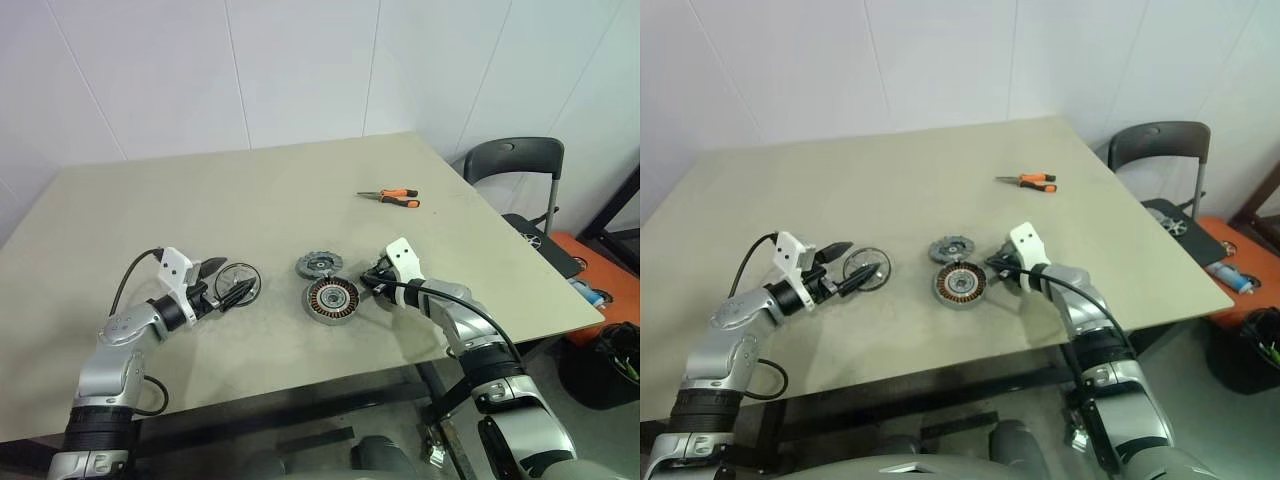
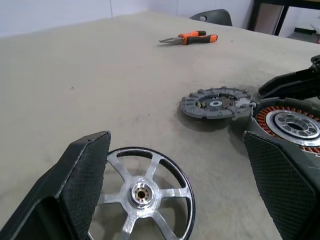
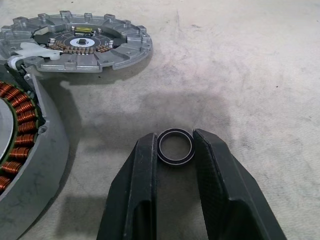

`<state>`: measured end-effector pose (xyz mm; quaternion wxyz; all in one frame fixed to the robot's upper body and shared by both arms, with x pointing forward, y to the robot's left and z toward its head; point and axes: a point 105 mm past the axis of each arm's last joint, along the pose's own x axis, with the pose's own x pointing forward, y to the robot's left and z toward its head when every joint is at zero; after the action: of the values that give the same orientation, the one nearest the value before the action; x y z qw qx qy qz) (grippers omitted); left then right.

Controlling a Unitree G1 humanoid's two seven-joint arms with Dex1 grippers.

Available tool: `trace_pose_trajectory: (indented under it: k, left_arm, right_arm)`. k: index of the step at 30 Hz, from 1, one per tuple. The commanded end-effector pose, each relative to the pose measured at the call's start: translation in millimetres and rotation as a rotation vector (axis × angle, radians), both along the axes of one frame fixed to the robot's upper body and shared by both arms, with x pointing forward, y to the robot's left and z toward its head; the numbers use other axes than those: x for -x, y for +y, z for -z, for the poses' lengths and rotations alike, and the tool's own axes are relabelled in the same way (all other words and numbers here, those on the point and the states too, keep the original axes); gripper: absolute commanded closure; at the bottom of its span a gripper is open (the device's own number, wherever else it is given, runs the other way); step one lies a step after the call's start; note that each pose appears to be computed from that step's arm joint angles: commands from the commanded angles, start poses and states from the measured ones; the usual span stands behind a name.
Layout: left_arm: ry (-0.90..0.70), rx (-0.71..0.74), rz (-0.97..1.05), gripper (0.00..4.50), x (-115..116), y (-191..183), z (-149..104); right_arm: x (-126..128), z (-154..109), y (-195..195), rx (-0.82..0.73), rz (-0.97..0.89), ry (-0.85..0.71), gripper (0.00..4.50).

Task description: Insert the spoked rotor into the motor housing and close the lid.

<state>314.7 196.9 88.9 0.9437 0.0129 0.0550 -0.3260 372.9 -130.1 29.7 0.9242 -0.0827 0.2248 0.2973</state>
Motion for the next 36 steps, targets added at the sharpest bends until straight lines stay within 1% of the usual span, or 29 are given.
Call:
trace_pose_trajectory:
  k: [1, 4, 7, 11, 13, 14, 17, 19, 21, 23, 27, 33, 36]
  left_arm:
    - [-0.062, -0.011, -0.002, 0.0, -5, 3, -15]
    - [-0.063, -0.012, -0.003, 0.0, -6, 4, -15]
    - [-0.065, -0.011, 0.0, 0.0, -7, 4, -16]
    - [-0.06, 0.009, 0.021, 0.0, -5, 1, -18]
    - [-0.055, 0.023, 0.044, 0.0, -2, -2, -19]
    - [-0.053, 0.026, 0.049, 0.0, -1, -2, -19]
    - [-0.046, 0.033, 0.055, 0.0, 1, -3, -18]
    - [-0.038, 0.052, 0.069, 0.0, 3, -5, -19]
    - [-0.03, 0.068, 0.094, 0.0, 6, -10, -18]
    - [-0.021, 0.077, 0.125, 0.0, 9, -15, -18]
    - [0.002, 0.126, 0.207, 0.0, 18, -23, -24]
    - [0.048, 0.142, 0.348, 0.0, 34, -33, -30]
    - [0.076, 0.123, 0.394, 0.0, 42, -36, -27]
  right_arm:
    - [8, 24, -17, 0.097, 0.044, 0.074, 3.75]
    - [7, 21, -21, 0.106, 0.054, 0.073, 3.75]
    - [6, 15, -21, 0.084, 0.042, 0.066, 3.75]
    - [5, -9, -13, 0.025, -0.011, 0.008, 3.75]
    - [3, -29, -9, -0.029, -0.032, -0.034, 3.75]
    - [5, -46, -6, -0.088, -0.06, -0.057, 3.75]
    - [19, -88, -1, -0.286, -0.142, -0.048, 3.75]
    - [26, -101, -4, -0.306, -0.166, -0.055, 3.75]
    - [35, -103, -6, -0.278, -0.199, -0.049, 3.75]
    - [43, -105, -4, -0.288, -0.228, -0.033, 3.75]
    - [60, -104, 17, -0.28, -0.337, -0.011, 3.75]
    - [66, -98, 49, -0.265, -0.439, -0.012, 3.75]
    - [66, -94, 58, -0.256, -0.467, -0.005, 3.75]
